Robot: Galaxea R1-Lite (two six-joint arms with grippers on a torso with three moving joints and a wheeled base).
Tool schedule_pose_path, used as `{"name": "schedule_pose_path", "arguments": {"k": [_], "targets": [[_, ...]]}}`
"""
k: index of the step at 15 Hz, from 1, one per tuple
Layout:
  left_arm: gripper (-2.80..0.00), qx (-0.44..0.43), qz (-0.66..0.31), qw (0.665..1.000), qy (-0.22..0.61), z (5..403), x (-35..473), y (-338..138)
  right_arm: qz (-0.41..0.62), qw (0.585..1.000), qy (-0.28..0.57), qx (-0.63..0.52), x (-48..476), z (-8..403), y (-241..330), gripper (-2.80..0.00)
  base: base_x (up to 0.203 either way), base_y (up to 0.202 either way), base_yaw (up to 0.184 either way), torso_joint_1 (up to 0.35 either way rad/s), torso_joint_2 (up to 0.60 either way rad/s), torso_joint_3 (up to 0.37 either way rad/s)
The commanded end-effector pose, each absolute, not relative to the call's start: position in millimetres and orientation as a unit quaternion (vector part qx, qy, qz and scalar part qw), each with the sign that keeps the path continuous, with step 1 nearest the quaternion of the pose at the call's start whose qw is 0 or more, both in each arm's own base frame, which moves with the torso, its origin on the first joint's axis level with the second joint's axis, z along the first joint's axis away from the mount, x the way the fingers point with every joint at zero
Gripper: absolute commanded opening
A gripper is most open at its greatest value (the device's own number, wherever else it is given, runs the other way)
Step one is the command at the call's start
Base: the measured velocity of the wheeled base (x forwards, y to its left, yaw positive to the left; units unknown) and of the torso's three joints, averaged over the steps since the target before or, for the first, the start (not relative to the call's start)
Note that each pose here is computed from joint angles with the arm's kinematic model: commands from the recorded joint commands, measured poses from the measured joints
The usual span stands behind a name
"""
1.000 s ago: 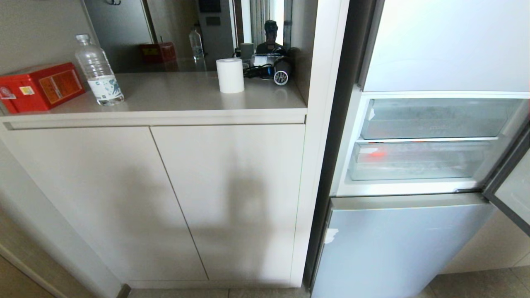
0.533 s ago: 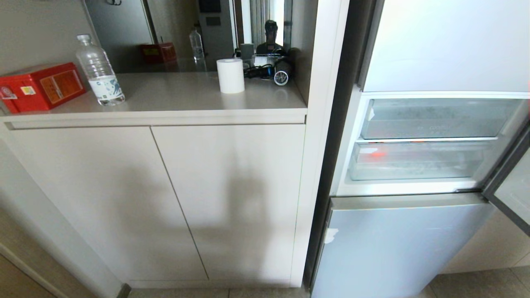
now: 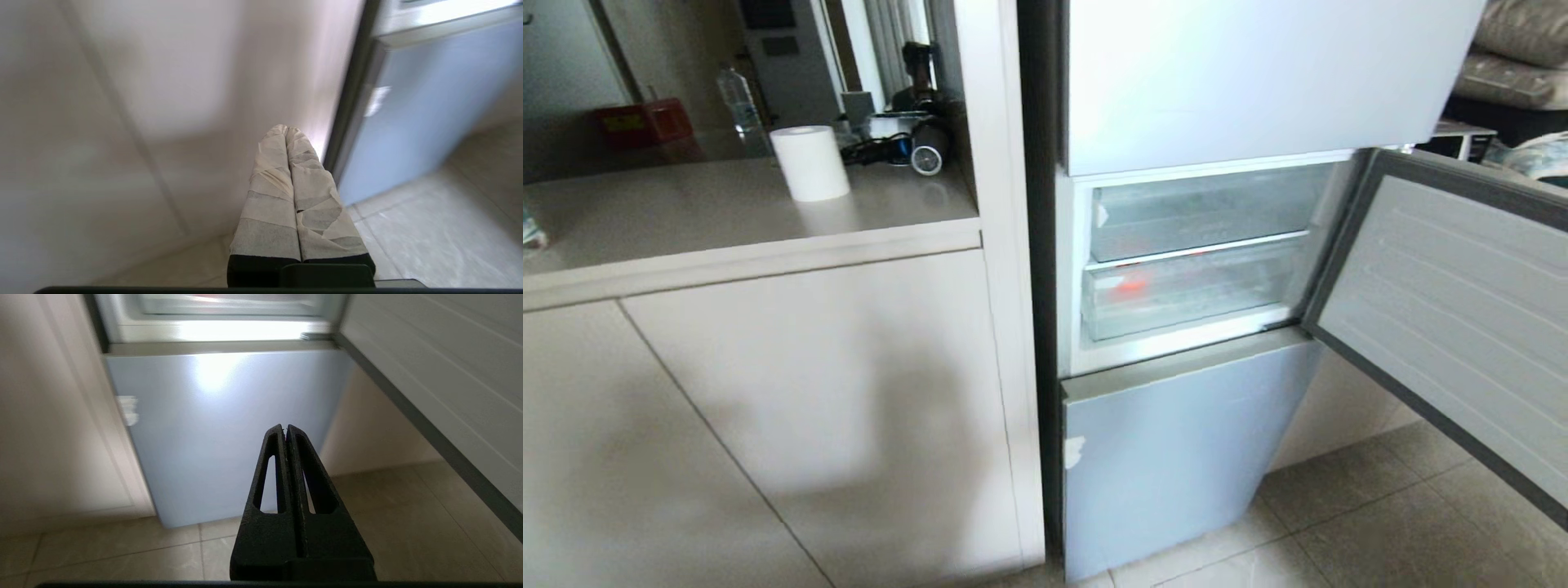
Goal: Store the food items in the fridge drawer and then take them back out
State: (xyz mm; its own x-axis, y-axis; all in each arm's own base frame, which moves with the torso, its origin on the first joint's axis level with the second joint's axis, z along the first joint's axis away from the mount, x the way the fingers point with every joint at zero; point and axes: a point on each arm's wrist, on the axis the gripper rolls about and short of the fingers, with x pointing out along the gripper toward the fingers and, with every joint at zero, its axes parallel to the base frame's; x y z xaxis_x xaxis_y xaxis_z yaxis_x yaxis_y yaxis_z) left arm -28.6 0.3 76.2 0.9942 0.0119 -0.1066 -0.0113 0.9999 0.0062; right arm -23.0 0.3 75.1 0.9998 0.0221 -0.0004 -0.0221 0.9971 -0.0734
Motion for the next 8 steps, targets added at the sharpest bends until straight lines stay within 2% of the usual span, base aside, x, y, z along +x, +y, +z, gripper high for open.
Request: {"name": "schedule_pose_path", "arguments": {"k": [1,8], "targets": [[-2.8,0.003,0.006,0.999,0.054,76.0,-28.6,0.3,0.012,0.999,0.0,-0.033,-22.9,75.1,0.3,-2.8,0.0,0.006,-0.171,0.007,0.0,0.002],[-2.8,0.003,0.006,0.999,0.054,76.0,-28.6,0.3,0.006,1.0,0.001,-0.021,-22.9,75.1,0.1,-2.8,0.001,0.007,-0.175,0.003,0.0,0.002]]}}
